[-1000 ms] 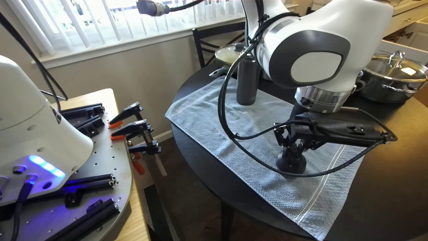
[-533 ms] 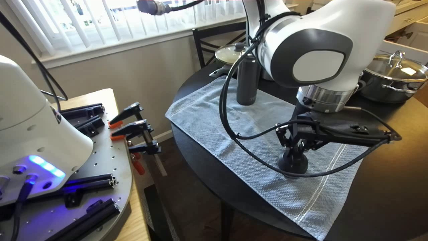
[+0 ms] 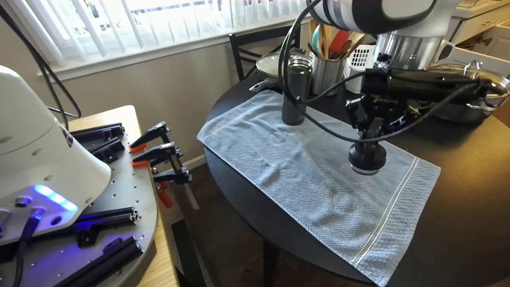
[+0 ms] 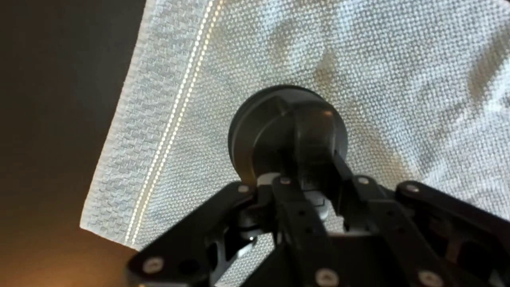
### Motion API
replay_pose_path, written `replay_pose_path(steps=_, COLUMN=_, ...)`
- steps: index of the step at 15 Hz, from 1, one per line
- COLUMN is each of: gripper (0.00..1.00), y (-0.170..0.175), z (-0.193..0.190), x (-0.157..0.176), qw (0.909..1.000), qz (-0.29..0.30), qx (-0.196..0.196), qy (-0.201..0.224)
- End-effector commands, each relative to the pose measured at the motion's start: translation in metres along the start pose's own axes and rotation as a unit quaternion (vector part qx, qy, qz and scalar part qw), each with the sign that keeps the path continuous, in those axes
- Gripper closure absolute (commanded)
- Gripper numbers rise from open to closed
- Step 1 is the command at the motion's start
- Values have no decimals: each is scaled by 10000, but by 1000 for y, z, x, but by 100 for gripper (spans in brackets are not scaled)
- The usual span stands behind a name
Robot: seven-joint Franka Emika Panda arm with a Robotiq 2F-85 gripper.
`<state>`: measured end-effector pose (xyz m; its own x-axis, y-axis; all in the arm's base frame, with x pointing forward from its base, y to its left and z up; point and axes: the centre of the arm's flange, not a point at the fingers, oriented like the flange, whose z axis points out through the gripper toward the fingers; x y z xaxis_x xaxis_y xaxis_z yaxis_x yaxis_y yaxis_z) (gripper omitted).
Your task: Place the lid on the flask
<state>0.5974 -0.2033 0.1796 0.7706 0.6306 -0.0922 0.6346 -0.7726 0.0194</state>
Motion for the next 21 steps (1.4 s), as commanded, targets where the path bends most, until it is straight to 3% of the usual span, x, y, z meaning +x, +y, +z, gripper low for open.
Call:
replay_pose_path(steps=1, gripper=91, y=8, z=-46, x=32, qw=9960, qz=728, qx=186, qy=-474)
replay_pose_path(steps=5, gripper=91, y=24, z=-117, x=58, qw=9917, qz=1115, qx=384, qy=-511)
replay_pose_path(steps=10, gripper=91, y=9, z=-188, x=103, qw=9934, qz=898, qx=703, qy=-73)
replay_pose_path(steps=15, gripper=91, y=-35, z=-207, x=146, qw=9931, qz=490, qx=906, qy=553)
replay_pose_path(steps=21, gripper=91, y=-79, z=-220, x=176, qw=9937, qz=-3, qx=877, qy=704)
